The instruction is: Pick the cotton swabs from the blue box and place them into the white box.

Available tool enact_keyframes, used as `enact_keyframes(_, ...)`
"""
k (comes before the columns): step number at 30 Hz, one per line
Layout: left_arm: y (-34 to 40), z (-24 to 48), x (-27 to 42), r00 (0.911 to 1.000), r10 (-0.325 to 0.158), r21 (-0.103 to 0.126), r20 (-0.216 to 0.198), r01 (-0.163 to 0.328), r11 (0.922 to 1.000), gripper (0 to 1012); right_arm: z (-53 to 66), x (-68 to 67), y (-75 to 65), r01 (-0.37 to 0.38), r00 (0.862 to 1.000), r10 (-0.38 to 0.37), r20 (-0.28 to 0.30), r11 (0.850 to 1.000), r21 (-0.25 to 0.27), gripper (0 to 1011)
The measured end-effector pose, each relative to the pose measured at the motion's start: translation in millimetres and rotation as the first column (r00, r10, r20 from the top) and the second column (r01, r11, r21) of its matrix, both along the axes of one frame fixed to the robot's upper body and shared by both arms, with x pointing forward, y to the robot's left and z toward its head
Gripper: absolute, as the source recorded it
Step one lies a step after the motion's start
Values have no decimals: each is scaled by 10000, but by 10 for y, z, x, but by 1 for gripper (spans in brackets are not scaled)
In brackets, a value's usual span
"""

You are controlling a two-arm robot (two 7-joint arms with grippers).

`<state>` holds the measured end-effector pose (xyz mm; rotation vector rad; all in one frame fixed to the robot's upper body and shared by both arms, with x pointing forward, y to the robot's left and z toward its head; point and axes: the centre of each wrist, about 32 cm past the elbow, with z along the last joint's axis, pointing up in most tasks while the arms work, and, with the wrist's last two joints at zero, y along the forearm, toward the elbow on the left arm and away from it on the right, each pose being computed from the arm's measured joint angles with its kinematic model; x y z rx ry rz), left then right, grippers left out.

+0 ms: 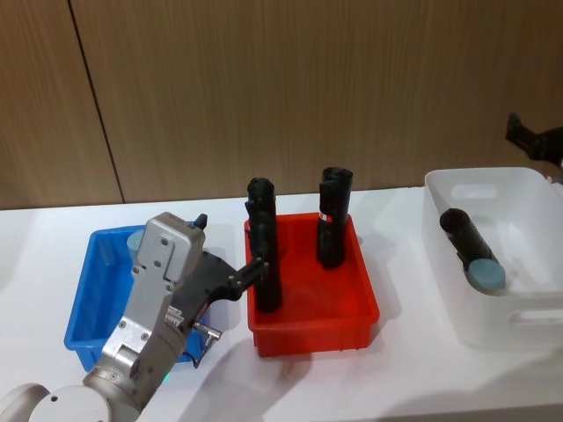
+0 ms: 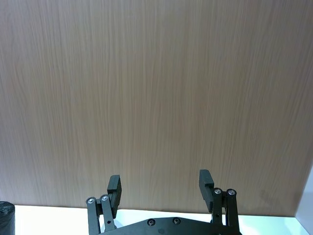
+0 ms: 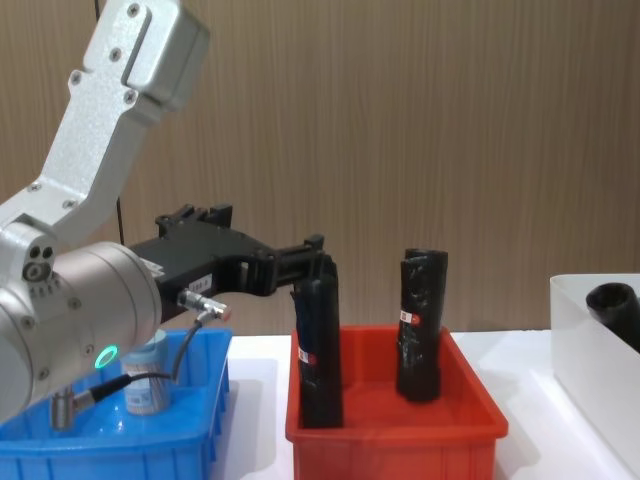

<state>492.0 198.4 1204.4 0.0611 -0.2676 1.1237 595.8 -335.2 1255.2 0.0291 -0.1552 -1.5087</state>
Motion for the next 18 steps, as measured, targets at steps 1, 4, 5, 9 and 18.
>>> enact_keyframes(1, 0, 0, 0, 10000, 0, 0, 1, 0, 10000, 1003, -1, 0, -2, 3, 10000, -3, 3, 10000, 0, 1002)
enact_keyframes(4, 0, 0, 0, 10000, 0, 0, 0, 0, 10000, 1003, -3, -2, -7, 3, 10000, -3, 13, 10000, 1, 1002)
enact_keyframes(5, 0, 0, 0, 10000, 0, 0, 0, 0, 10000, 1003, -4, -2, -7, 2, 10000, -2, 14, 10000, 1, 1002)
enact_keyframes(9, 0, 0, 0, 10000, 0, 0, 0, 0, 10000, 1003, -5, -3, -11, -1, 10000, 1, 19, 10000, 1, 1002)
enact_keyframes(18, 0, 0, 0, 10000, 0, 0, 0, 0, 10000, 1003, -10, -5, -18, -6, 10000, 6, 17, 10000, 5, 1002)
